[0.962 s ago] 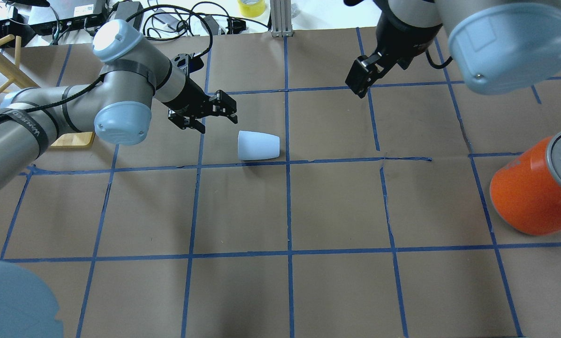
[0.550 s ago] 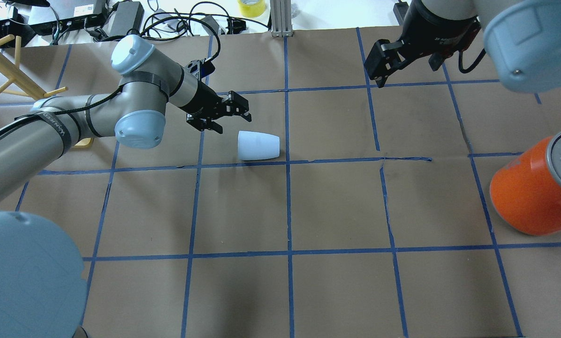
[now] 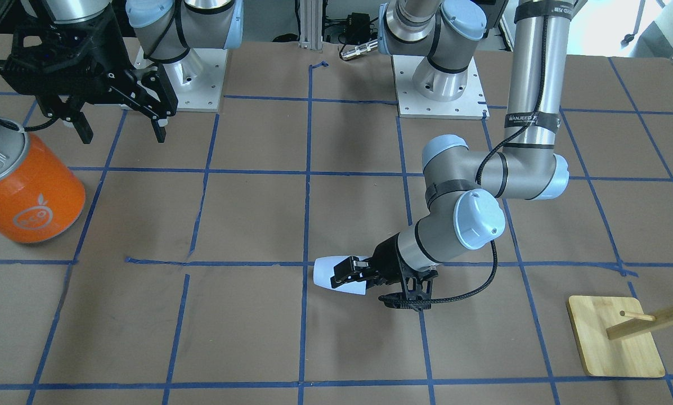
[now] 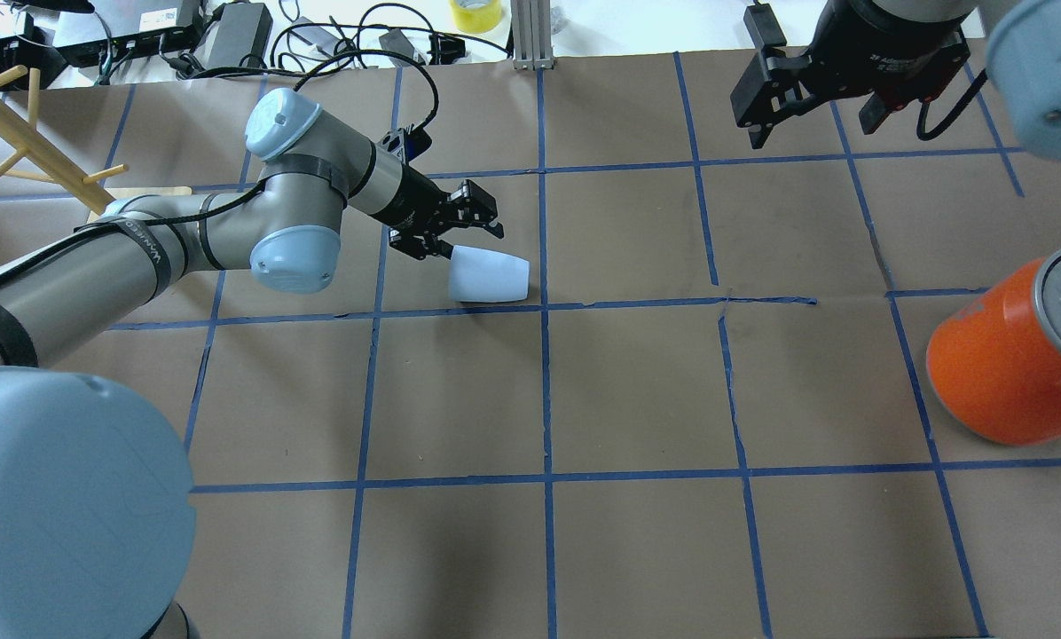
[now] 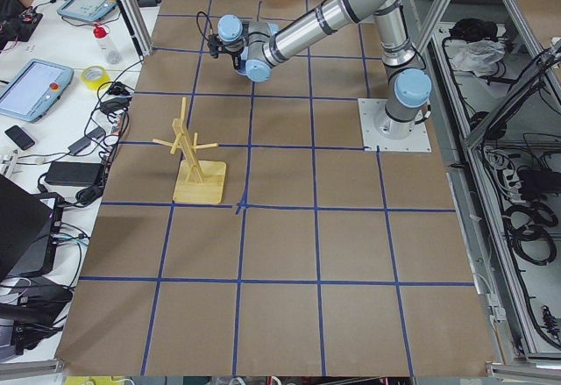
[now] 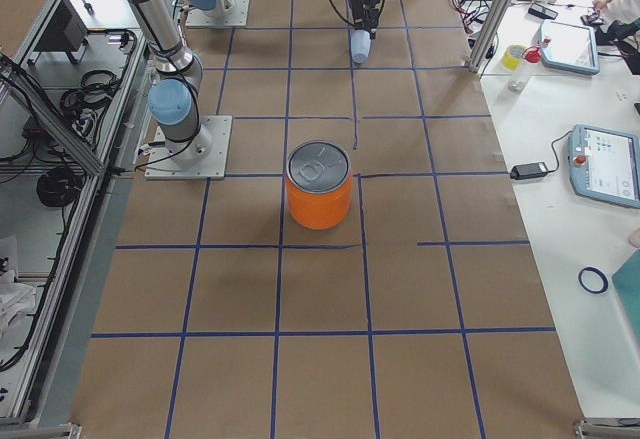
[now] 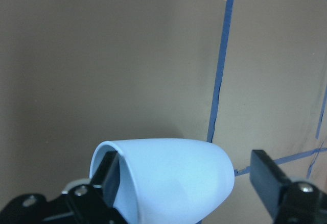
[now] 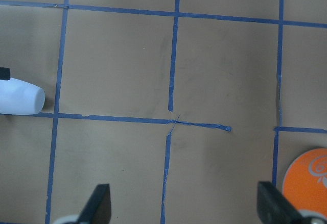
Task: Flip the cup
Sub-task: 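Close the left gripper on the rim of the lying cup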
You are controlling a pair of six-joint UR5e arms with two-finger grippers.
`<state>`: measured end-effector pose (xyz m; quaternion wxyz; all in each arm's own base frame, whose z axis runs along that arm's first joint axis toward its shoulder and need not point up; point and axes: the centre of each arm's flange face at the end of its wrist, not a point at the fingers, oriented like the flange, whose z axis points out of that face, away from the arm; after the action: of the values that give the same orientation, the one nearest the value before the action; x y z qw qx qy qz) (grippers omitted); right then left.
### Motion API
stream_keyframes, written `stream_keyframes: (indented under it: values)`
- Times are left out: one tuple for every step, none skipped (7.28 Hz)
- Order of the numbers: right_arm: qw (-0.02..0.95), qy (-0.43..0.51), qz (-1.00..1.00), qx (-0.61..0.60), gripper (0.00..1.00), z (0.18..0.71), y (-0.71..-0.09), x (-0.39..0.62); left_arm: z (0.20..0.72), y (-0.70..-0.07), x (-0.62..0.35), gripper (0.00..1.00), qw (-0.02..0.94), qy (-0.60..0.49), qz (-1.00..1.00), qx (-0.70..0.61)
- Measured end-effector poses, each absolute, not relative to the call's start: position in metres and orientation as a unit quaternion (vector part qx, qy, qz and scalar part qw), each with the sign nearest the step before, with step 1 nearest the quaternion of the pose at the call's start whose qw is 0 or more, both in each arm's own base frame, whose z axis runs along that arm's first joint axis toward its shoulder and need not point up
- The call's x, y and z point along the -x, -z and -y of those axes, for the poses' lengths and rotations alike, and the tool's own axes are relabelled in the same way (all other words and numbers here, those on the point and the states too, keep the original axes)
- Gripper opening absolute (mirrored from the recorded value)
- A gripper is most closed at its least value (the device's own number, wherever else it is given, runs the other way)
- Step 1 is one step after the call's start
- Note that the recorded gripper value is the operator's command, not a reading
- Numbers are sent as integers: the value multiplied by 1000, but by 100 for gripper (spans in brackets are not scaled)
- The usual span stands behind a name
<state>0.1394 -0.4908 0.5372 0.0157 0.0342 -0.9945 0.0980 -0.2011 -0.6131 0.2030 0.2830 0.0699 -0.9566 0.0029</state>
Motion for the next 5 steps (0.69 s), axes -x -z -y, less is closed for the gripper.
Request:
stream_keyframes:
  values:
    - [16,-98,995,-31,100,490,-538,-139,613,-203,202,49,287,-2,955,-70]
    - [17,-98,995,-30,100,490,-538,-138,614,-204,202,49,288,-3,955,-69]
    - [18,-98,995,-30,100,490,-538,-138,615,-204,202,0,287,-3,955,-69]
    - [19,-98,995,-30,100,490,-538,-138,614,-203,202,0,286,-2,956,-69]
    - [19,-98,995,-30,100,490,-538,-138,614,-203,202,0,284,1,956,-72]
